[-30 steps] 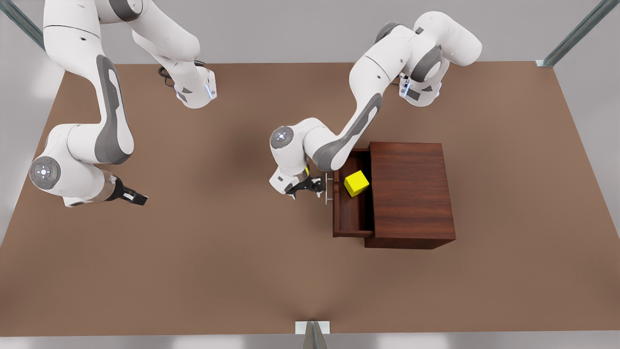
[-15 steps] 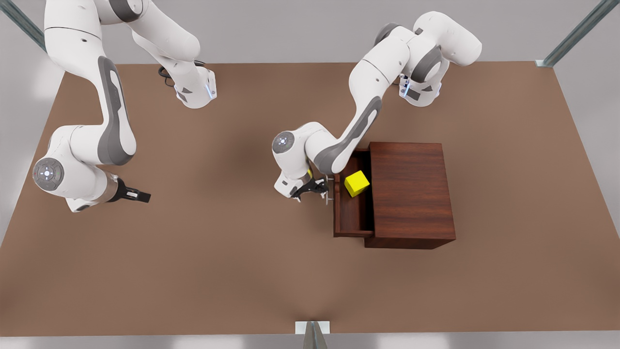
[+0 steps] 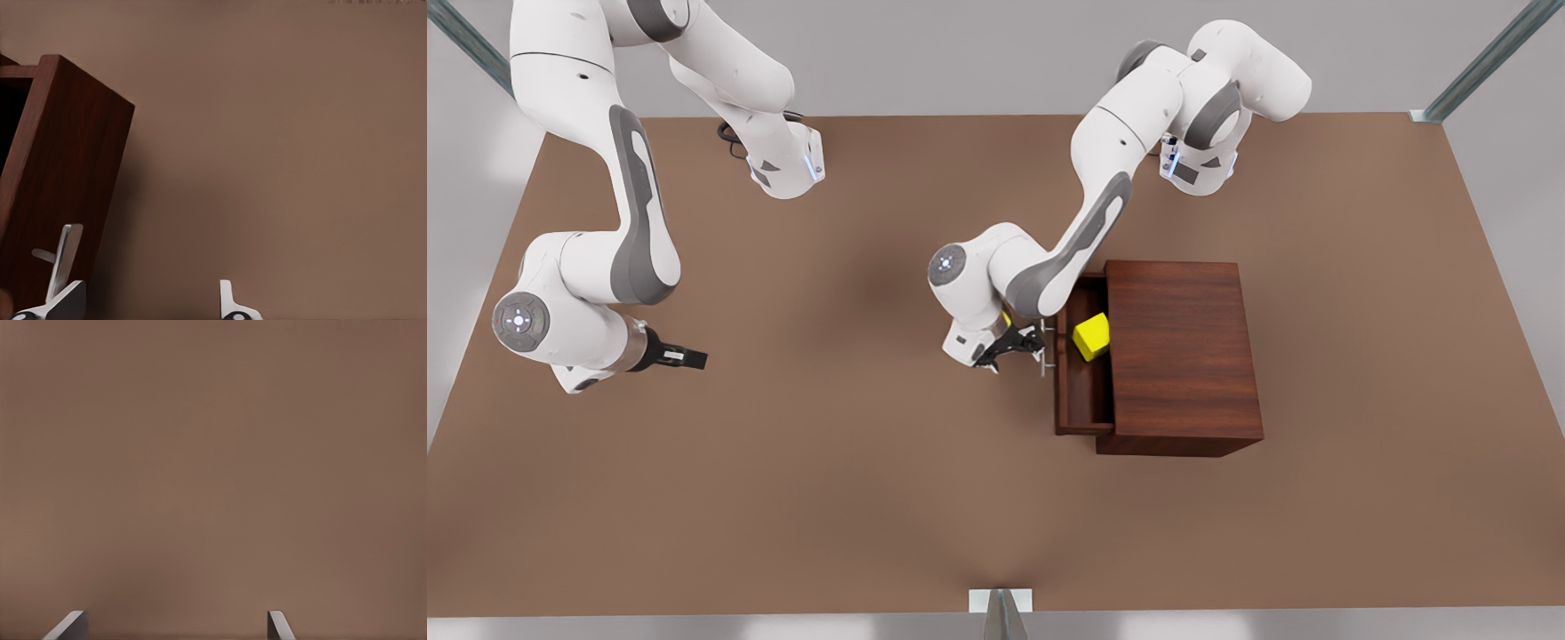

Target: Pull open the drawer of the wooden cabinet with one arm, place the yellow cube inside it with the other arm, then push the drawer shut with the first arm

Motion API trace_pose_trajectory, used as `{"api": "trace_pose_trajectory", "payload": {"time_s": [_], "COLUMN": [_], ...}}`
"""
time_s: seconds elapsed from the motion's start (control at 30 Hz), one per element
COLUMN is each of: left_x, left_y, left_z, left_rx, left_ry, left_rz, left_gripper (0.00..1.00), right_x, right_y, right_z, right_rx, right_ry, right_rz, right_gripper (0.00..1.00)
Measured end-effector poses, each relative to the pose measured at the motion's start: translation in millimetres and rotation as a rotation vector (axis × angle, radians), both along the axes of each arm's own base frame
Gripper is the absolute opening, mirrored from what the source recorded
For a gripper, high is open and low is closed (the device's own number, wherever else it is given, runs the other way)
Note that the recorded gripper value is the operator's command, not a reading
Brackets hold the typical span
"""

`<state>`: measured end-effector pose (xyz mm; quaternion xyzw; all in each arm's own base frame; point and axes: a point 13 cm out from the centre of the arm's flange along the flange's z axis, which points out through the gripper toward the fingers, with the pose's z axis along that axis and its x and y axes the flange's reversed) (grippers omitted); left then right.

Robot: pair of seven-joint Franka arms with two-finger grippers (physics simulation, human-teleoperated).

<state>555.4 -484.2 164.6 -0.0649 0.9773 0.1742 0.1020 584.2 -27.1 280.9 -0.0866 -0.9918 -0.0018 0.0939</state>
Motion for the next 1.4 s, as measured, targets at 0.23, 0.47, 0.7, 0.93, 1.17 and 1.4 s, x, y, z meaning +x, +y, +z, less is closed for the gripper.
{"api": "trace_pose_trajectory", "payload": {"time_s": [0.23,0.47,0.7,0.93,1.17,1.4], "left_x": [9.2,13.1,19.1,18.8,17.6,21.5], "left_y": [12.8,22.4,32.7,40.7,49.2,60.3], "left_z": [-5.7,-9.7,-7.7,-5.1,-1.7,-1.7], "left_rx": [0.009,0.016,0.018,0.026,0.036,0.041], "left_ry": [-0.003,0.002,0.008,0.022,0.035,0.046], "left_rz": [0.023,0.033,0.034,0.023,0.012,0.007], "left_gripper": [1.0,1.0,1.0,1.0,1.0,1.0], "right_x": [0.0,0.0,0.0,0.0,2.7,3.7], "right_y": [-0.5,-0.6,-0.7,-0.5,8.4,12.1], "right_z": [-0.2,-0.2,-0.2,-0.7,-6.6,-7.6], "right_rx": [0.001,0.002,0.003,0.004,0.007,0.007], "right_ry": [0.0,0.0,0.0,0.0,0.002,0.0], "right_rz": [0.017,0.028,0.035,0.04,0.046,0.043], "right_gripper": [1.0,1.0,1.0,1.0,1.0,1.0]}}
